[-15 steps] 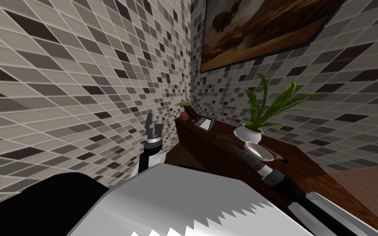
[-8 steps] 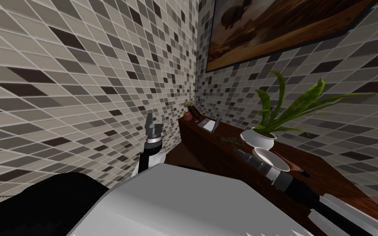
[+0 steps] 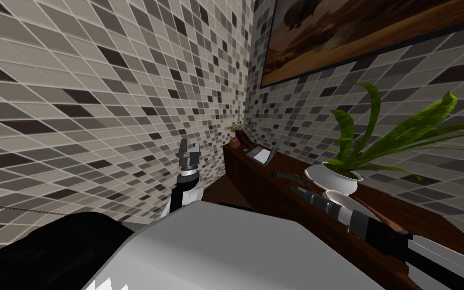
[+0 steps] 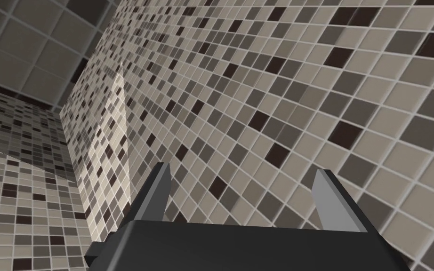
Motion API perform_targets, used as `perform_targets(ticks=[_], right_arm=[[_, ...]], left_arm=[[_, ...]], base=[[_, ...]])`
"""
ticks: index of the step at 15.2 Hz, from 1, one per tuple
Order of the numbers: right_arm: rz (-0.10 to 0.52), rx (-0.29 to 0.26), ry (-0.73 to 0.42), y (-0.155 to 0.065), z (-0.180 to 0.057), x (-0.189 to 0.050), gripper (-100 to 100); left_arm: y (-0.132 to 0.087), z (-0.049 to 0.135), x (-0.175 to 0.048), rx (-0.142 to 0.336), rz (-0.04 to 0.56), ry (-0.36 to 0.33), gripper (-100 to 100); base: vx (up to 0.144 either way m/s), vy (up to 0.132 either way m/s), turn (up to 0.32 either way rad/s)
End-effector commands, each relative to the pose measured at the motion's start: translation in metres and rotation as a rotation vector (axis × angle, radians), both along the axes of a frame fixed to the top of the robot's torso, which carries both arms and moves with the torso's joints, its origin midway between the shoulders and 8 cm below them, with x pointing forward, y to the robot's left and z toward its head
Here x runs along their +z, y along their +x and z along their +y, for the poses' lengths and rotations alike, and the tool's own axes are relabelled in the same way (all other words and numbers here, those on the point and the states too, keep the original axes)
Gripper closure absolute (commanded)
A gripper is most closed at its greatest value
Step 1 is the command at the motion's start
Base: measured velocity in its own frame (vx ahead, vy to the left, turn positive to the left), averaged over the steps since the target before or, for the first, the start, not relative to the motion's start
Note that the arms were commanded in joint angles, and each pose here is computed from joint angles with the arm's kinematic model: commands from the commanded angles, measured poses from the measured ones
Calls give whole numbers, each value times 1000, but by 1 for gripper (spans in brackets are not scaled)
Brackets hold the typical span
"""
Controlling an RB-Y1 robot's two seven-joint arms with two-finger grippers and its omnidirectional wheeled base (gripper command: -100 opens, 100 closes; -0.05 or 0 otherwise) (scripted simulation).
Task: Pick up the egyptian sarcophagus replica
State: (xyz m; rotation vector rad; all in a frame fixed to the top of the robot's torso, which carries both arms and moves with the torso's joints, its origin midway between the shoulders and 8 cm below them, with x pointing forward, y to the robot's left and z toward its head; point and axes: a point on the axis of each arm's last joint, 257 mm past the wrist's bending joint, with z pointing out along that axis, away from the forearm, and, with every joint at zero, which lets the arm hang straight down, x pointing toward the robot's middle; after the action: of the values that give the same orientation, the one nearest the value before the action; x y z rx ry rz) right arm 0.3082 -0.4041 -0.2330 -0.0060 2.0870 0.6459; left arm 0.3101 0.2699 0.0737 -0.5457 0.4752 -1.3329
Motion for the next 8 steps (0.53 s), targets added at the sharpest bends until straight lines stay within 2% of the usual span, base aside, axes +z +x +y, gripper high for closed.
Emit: perform_targets(ticks=[1, 2, 3, 5, 6, 8], right_arm=[[16, 27, -33, 0, -2, 0, -100], [53, 17, -77, -9, -21, -10, -100], [59, 35, -93, -8, -21, -9, -100], [67, 59, -116, -5, -20, -7, -100], [105, 54, -161, -14, -39, -16, -100], [116, 88, -192, -11, -38, -13, -100]], left_arm=[[0, 0, 0, 0, 0, 0, 0], [0, 0, 0, 0, 0, 0, 0], [0, 0, 0, 0, 0, 0, 0], [0, 0, 0, 0, 0, 0, 0], [0, 0, 0, 0, 0, 0, 0], [0, 0, 0, 0, 0, 0, 0]], base=[[6, -2, -26], [7, 8, 210], [8, 5, 272], [6, -1, 47], [7, 8, 198], [8, 2, 174]])
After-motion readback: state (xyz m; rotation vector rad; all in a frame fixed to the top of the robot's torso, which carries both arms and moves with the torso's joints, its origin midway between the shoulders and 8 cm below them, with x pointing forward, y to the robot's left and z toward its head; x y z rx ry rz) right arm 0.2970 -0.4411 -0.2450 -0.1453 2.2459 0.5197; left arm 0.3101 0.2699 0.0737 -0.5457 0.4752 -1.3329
